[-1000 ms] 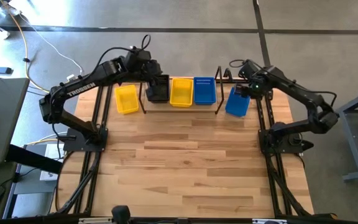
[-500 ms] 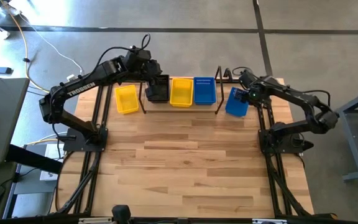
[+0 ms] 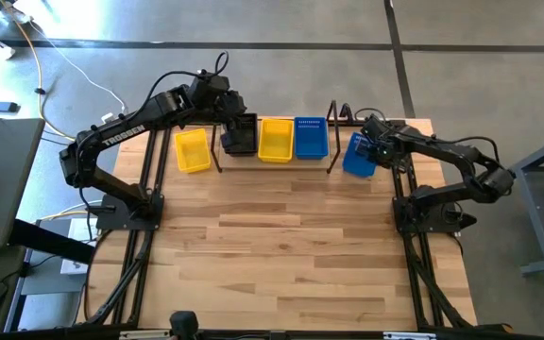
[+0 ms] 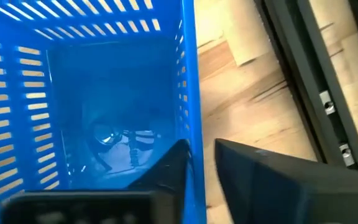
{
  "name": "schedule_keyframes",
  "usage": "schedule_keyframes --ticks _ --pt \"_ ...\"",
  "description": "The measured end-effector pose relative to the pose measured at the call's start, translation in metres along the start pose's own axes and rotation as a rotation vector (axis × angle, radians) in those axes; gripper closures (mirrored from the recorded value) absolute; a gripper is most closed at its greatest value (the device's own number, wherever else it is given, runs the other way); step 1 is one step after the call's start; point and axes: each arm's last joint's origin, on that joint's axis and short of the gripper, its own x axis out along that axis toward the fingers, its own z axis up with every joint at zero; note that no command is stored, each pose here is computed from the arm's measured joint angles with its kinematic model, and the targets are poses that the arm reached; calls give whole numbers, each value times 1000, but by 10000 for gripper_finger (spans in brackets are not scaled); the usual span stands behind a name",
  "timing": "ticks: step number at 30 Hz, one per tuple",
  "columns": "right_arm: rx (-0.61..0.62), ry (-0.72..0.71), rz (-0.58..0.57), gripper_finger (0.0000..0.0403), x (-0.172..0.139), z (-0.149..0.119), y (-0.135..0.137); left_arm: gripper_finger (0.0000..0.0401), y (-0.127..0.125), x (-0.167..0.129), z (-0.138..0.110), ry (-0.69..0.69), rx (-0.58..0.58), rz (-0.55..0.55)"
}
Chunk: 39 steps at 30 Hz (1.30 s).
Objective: Stack baskets on shelf by color
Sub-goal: Stack the blue bin on the blue bin on the shelf
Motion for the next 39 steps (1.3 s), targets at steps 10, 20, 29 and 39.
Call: schedule_keyframes --ticks 10,20,29,39 --pt "-10 -30 -3 398 -5 2 3 270 0 0 0 0 1 0" --pt "-59 -219 -8 401 -63 19 30 270 0 0 0 0 1 0" --pt "-90 -487 86 402 -148 50 50 270 0 0 0 0 1 0" --pt "-181 -617 358 402 -215 61 67 270 0 0 0 0 1 0"
